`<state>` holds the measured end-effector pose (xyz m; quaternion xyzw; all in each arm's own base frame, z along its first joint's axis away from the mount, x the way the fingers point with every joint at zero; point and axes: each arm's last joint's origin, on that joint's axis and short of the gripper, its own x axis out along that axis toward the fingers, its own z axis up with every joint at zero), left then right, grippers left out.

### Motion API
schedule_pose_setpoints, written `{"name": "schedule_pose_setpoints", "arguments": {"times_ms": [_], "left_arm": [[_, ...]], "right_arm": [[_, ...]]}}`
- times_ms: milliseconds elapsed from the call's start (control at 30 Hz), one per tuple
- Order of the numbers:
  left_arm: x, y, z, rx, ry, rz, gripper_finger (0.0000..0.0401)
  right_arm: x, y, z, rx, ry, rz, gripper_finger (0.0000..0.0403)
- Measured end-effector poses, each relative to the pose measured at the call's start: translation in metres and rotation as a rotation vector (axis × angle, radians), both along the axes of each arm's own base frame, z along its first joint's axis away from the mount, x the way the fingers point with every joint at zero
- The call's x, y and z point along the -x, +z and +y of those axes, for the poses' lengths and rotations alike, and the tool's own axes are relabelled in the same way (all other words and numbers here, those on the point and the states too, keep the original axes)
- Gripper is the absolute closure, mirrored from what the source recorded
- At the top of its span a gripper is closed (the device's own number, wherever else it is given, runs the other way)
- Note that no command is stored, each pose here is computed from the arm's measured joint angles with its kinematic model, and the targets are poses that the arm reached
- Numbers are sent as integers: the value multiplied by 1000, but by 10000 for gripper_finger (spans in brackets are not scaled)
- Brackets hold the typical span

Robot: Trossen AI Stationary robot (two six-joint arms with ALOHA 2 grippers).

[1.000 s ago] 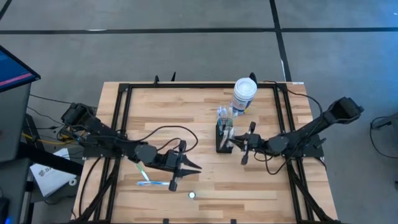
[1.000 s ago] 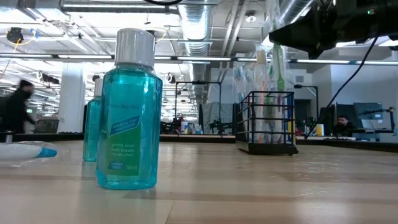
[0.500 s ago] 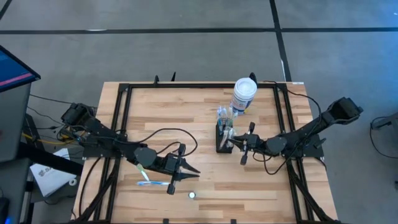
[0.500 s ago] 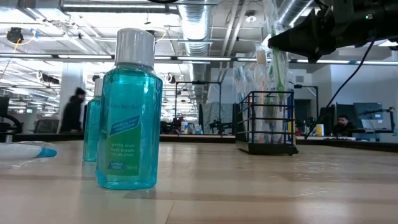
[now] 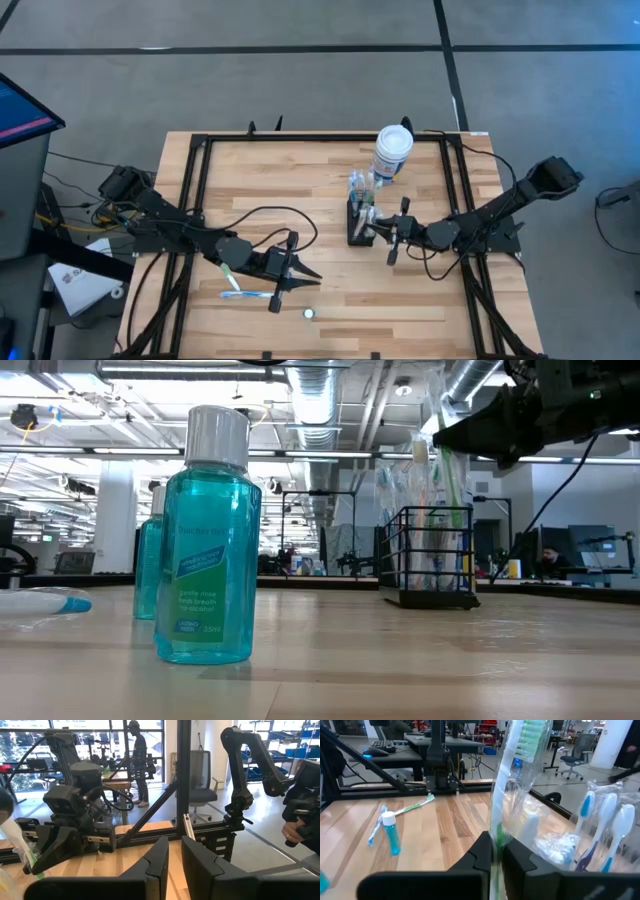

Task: Pick & Place toothbrushing station
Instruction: Put the bottom green toothbrush into the wire mesh organizer

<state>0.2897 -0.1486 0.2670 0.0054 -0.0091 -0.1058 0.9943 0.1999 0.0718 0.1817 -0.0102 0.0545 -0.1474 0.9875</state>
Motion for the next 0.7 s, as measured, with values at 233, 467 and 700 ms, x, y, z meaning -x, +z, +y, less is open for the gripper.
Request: {"name": "schedule_pose_setpoints", "arguments": {"times_ms": [233,467,700], "left_arm": [[0,0,0,-1,0,2,354],[0,0,0,-1,0,3,354],[0,0,0,-1,0,3,354]], "right_arm": [[1,-1,0,-19,-3,-8,347],[1,-1,-1,-15,-5,-8,335],[1,-1,-2,-15,-8,-8,333]]}}
